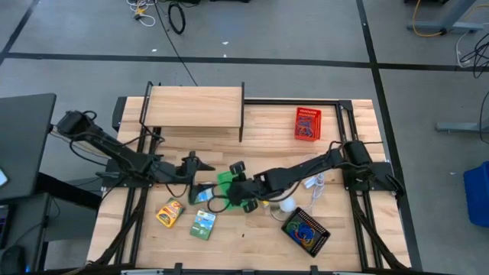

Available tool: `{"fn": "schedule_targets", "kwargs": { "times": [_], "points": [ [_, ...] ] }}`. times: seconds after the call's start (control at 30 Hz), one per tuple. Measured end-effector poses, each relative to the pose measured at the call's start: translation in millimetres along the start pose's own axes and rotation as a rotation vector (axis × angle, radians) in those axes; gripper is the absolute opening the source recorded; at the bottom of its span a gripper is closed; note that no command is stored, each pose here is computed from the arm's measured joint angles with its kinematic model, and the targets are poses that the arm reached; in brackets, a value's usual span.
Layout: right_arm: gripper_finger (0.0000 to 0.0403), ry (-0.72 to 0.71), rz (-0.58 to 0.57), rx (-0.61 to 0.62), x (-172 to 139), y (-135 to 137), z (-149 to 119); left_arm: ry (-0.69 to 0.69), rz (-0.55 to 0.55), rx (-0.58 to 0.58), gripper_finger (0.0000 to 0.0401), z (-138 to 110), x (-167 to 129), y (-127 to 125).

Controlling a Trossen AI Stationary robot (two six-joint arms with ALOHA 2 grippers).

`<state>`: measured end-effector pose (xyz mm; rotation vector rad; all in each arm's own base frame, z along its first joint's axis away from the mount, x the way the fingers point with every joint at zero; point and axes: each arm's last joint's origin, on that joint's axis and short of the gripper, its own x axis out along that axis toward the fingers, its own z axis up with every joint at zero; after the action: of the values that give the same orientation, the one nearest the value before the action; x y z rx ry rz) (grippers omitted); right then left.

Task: Pick & Place Office Desk Supplies
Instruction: Put the yellow crayon box into the green basket

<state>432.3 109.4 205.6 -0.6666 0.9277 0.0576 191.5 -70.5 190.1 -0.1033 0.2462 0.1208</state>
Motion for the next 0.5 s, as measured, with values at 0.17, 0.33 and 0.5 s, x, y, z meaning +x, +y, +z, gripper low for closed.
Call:
{"fn": "schedule_targets", "kwargs": {
  "times": [0.17,0.33,0.5],
  "points": [
    [0.0114,-0.061,-0.019,-0.002,-6.3,7.6,9.4,0.008,-0.053,0.080,0.0293,19.7,-3.8,-22.4],
    [0.0125,-0.098,-0.020,-0.004,-10.6,14.2,15.2,-0.033,-0.126,0.248,0.0293,30.1,-11.8,-40.9],
    [0.0126,-0.199,0.025,0.052,-12.8,15.4,24.0,-0.088,-0.237,0.362,0.0293,32.5,-21.6,-55.5]
  ]
}}
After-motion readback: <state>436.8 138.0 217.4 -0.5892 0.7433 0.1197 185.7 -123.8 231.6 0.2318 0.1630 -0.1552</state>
